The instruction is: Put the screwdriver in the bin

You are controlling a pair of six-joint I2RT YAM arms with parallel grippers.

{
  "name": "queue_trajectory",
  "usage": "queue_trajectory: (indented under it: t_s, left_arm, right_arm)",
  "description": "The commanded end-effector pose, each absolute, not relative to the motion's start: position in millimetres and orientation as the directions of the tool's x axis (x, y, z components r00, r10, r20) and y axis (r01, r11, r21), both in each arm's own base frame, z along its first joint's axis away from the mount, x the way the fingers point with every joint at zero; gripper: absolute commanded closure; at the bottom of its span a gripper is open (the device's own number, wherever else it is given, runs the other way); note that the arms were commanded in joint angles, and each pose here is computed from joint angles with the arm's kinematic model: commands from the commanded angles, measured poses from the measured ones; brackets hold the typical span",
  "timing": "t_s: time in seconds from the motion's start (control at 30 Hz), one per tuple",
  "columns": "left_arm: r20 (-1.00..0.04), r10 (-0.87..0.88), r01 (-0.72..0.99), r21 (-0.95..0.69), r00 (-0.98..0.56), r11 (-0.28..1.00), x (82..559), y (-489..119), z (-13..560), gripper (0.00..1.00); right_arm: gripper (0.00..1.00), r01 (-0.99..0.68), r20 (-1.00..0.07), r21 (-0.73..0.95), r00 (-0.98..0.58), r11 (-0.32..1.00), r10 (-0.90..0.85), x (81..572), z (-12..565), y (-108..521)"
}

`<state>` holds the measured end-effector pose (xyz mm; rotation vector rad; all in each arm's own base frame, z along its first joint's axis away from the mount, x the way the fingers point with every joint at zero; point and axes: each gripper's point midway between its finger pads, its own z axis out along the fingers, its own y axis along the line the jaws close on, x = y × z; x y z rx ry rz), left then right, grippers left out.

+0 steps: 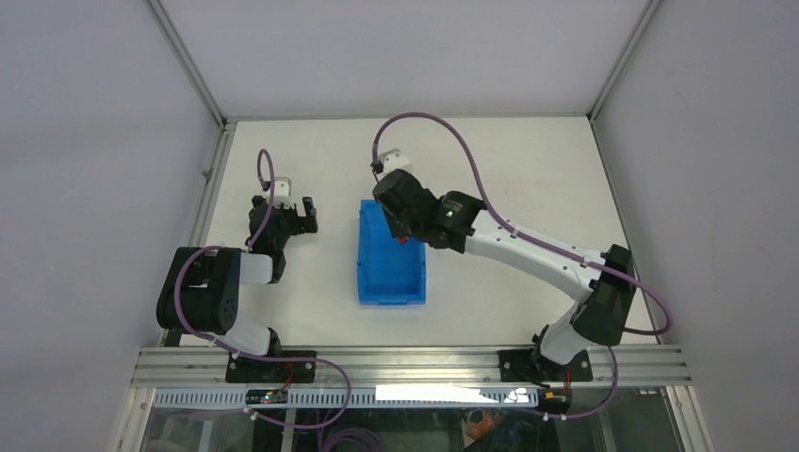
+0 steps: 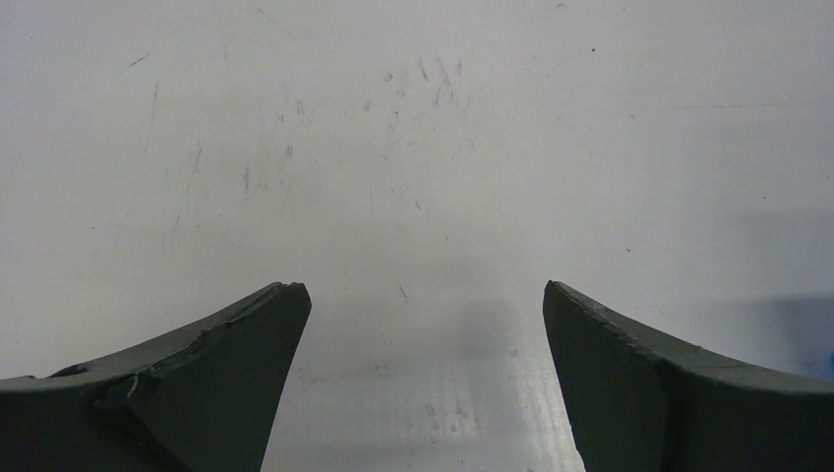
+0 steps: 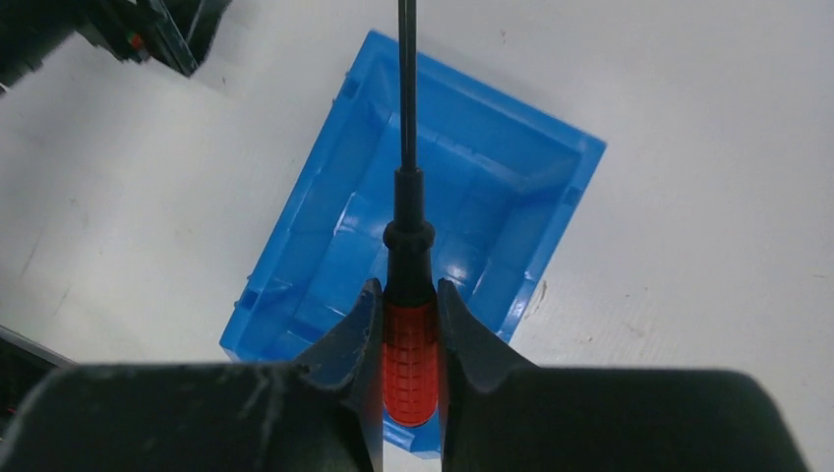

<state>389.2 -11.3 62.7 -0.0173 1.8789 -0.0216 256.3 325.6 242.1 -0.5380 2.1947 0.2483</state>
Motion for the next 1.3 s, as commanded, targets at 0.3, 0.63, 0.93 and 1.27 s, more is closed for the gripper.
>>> queue_trajectory:
  t_s: [0.3, 0.63, 0.93, 1.27]
  left_arm:
    - [-0.967, -0.04, 0.013, -0.044, -0.253, 0.999, 393.8, -16.6, 78.6, 0.01]
    - [-0.967, -0.04, 0.011, -0.044, -0.253, 0.999, 393.9, -16.0, 78.7, 0.01]
    - [-0.967, -0.04, 0.011, -0.044, -0.253, 0.999, 393.9, -16.0, 78.8, 0.01]
    - [-0.967, -0.04, 0.012, -0.044, -0.252, 0.999, 393.9, -16.3, 79.1, 0.01]
  right_arm:
    - [0.96, -0.355, -0.714, 0.068, -0.67, 0.932, -0.203, 242.1, 127.7, 349.5]
    - [0.89, -0.254, -0.655, 0.007, -0.732, 0.967, -0.187, 244.4, 65.9, 343.0]
    - [0.57, -0.223, -0.643, -0.039, -0.741, 0.974, -0.196, 249.8, 64.6, 343.7]
    - [0.39, -0.294, -0.783, -0.009, -0.592, 0.956, -0.19, 271.7, 177.1, 350.9]
